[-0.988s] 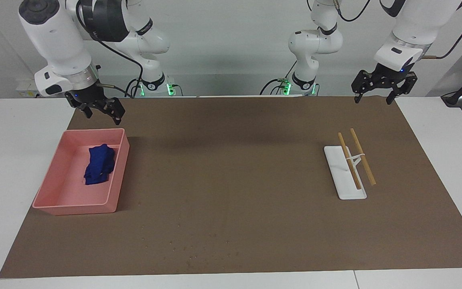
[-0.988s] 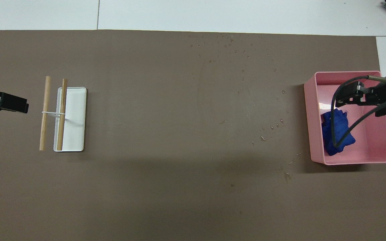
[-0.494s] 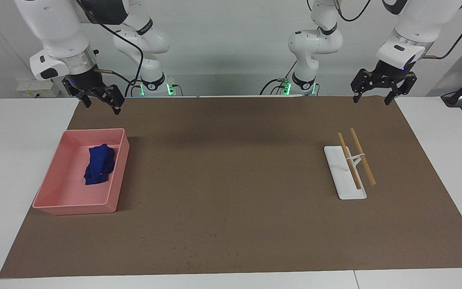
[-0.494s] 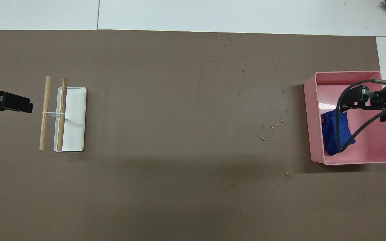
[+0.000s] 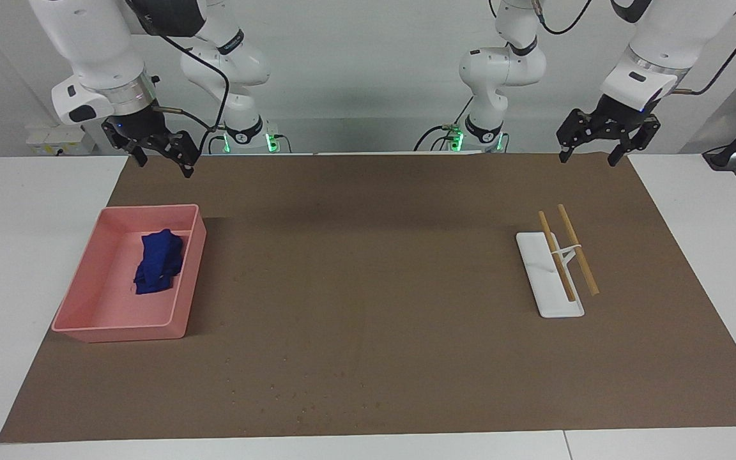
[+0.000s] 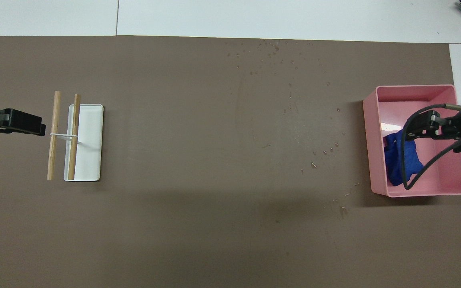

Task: Wipe water with towel using both arms
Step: 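Release the towel and raise the right gripper out of the bin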

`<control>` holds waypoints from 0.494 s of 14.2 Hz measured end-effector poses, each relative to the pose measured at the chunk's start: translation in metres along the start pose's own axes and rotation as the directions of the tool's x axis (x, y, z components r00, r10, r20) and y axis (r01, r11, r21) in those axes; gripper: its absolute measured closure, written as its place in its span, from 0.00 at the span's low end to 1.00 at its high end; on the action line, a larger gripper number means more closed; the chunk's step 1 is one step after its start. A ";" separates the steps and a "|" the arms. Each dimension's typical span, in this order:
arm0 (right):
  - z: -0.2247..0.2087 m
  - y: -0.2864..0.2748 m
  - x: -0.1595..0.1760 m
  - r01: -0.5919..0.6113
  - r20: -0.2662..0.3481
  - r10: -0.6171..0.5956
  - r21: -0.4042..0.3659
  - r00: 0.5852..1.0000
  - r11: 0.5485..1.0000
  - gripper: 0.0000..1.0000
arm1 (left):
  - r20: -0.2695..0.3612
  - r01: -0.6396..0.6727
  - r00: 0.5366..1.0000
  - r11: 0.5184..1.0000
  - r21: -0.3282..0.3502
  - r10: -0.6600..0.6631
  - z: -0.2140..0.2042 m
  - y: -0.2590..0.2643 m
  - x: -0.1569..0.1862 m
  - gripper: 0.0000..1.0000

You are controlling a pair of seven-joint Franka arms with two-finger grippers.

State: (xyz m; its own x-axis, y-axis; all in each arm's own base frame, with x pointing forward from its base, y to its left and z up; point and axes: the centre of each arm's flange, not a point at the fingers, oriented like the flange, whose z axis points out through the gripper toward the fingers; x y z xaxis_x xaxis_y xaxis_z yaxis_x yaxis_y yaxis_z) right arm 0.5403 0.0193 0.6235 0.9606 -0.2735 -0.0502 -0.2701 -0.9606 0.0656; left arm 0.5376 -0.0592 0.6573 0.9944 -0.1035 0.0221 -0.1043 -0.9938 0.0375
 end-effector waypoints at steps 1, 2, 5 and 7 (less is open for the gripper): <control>0.000 -0.002 -0.001 0.003 0.003 -0.003 0.009 1.000 1.000 0.00 | 0.000 0.007 1.000 1.000 0.000 -0.007 0.000 -0.002 0.000 0.00; 0.000 -0.006 -0.002 0.007 0.011 -0.007 0.032 1.000 0.999 0.00 | 0.000 0.015 1.000 1.000 0.000 -0.015 0.000 -0.005 0.000 0.00; -0.001 -0.008 -0.001 0.048 0.002 -0.048 0.052 0.999 0.997 0.00 | -0.001 0.020 1.000 1.000 0.000 -0.020 0.000 -0.008 0.000 0.00; -0.002 -0.008 0.000 0.065 -0.009 -0.065 0.055 0.998 0.996 0.00 | -0.001 0.019 1.000 1.000 0.000 -0.019 0.000 -0.008 0.000 0.00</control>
State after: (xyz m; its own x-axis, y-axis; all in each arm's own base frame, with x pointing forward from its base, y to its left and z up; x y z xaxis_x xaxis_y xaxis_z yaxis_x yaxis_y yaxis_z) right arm 0.5424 0.0273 0.6252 0.9766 -0.2105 -0.0450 -0.2104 -0.9776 0.0070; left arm 0.5382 -0.0515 0.6575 0.9962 -0.0846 0.0219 -0.0854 -0.9956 0.0379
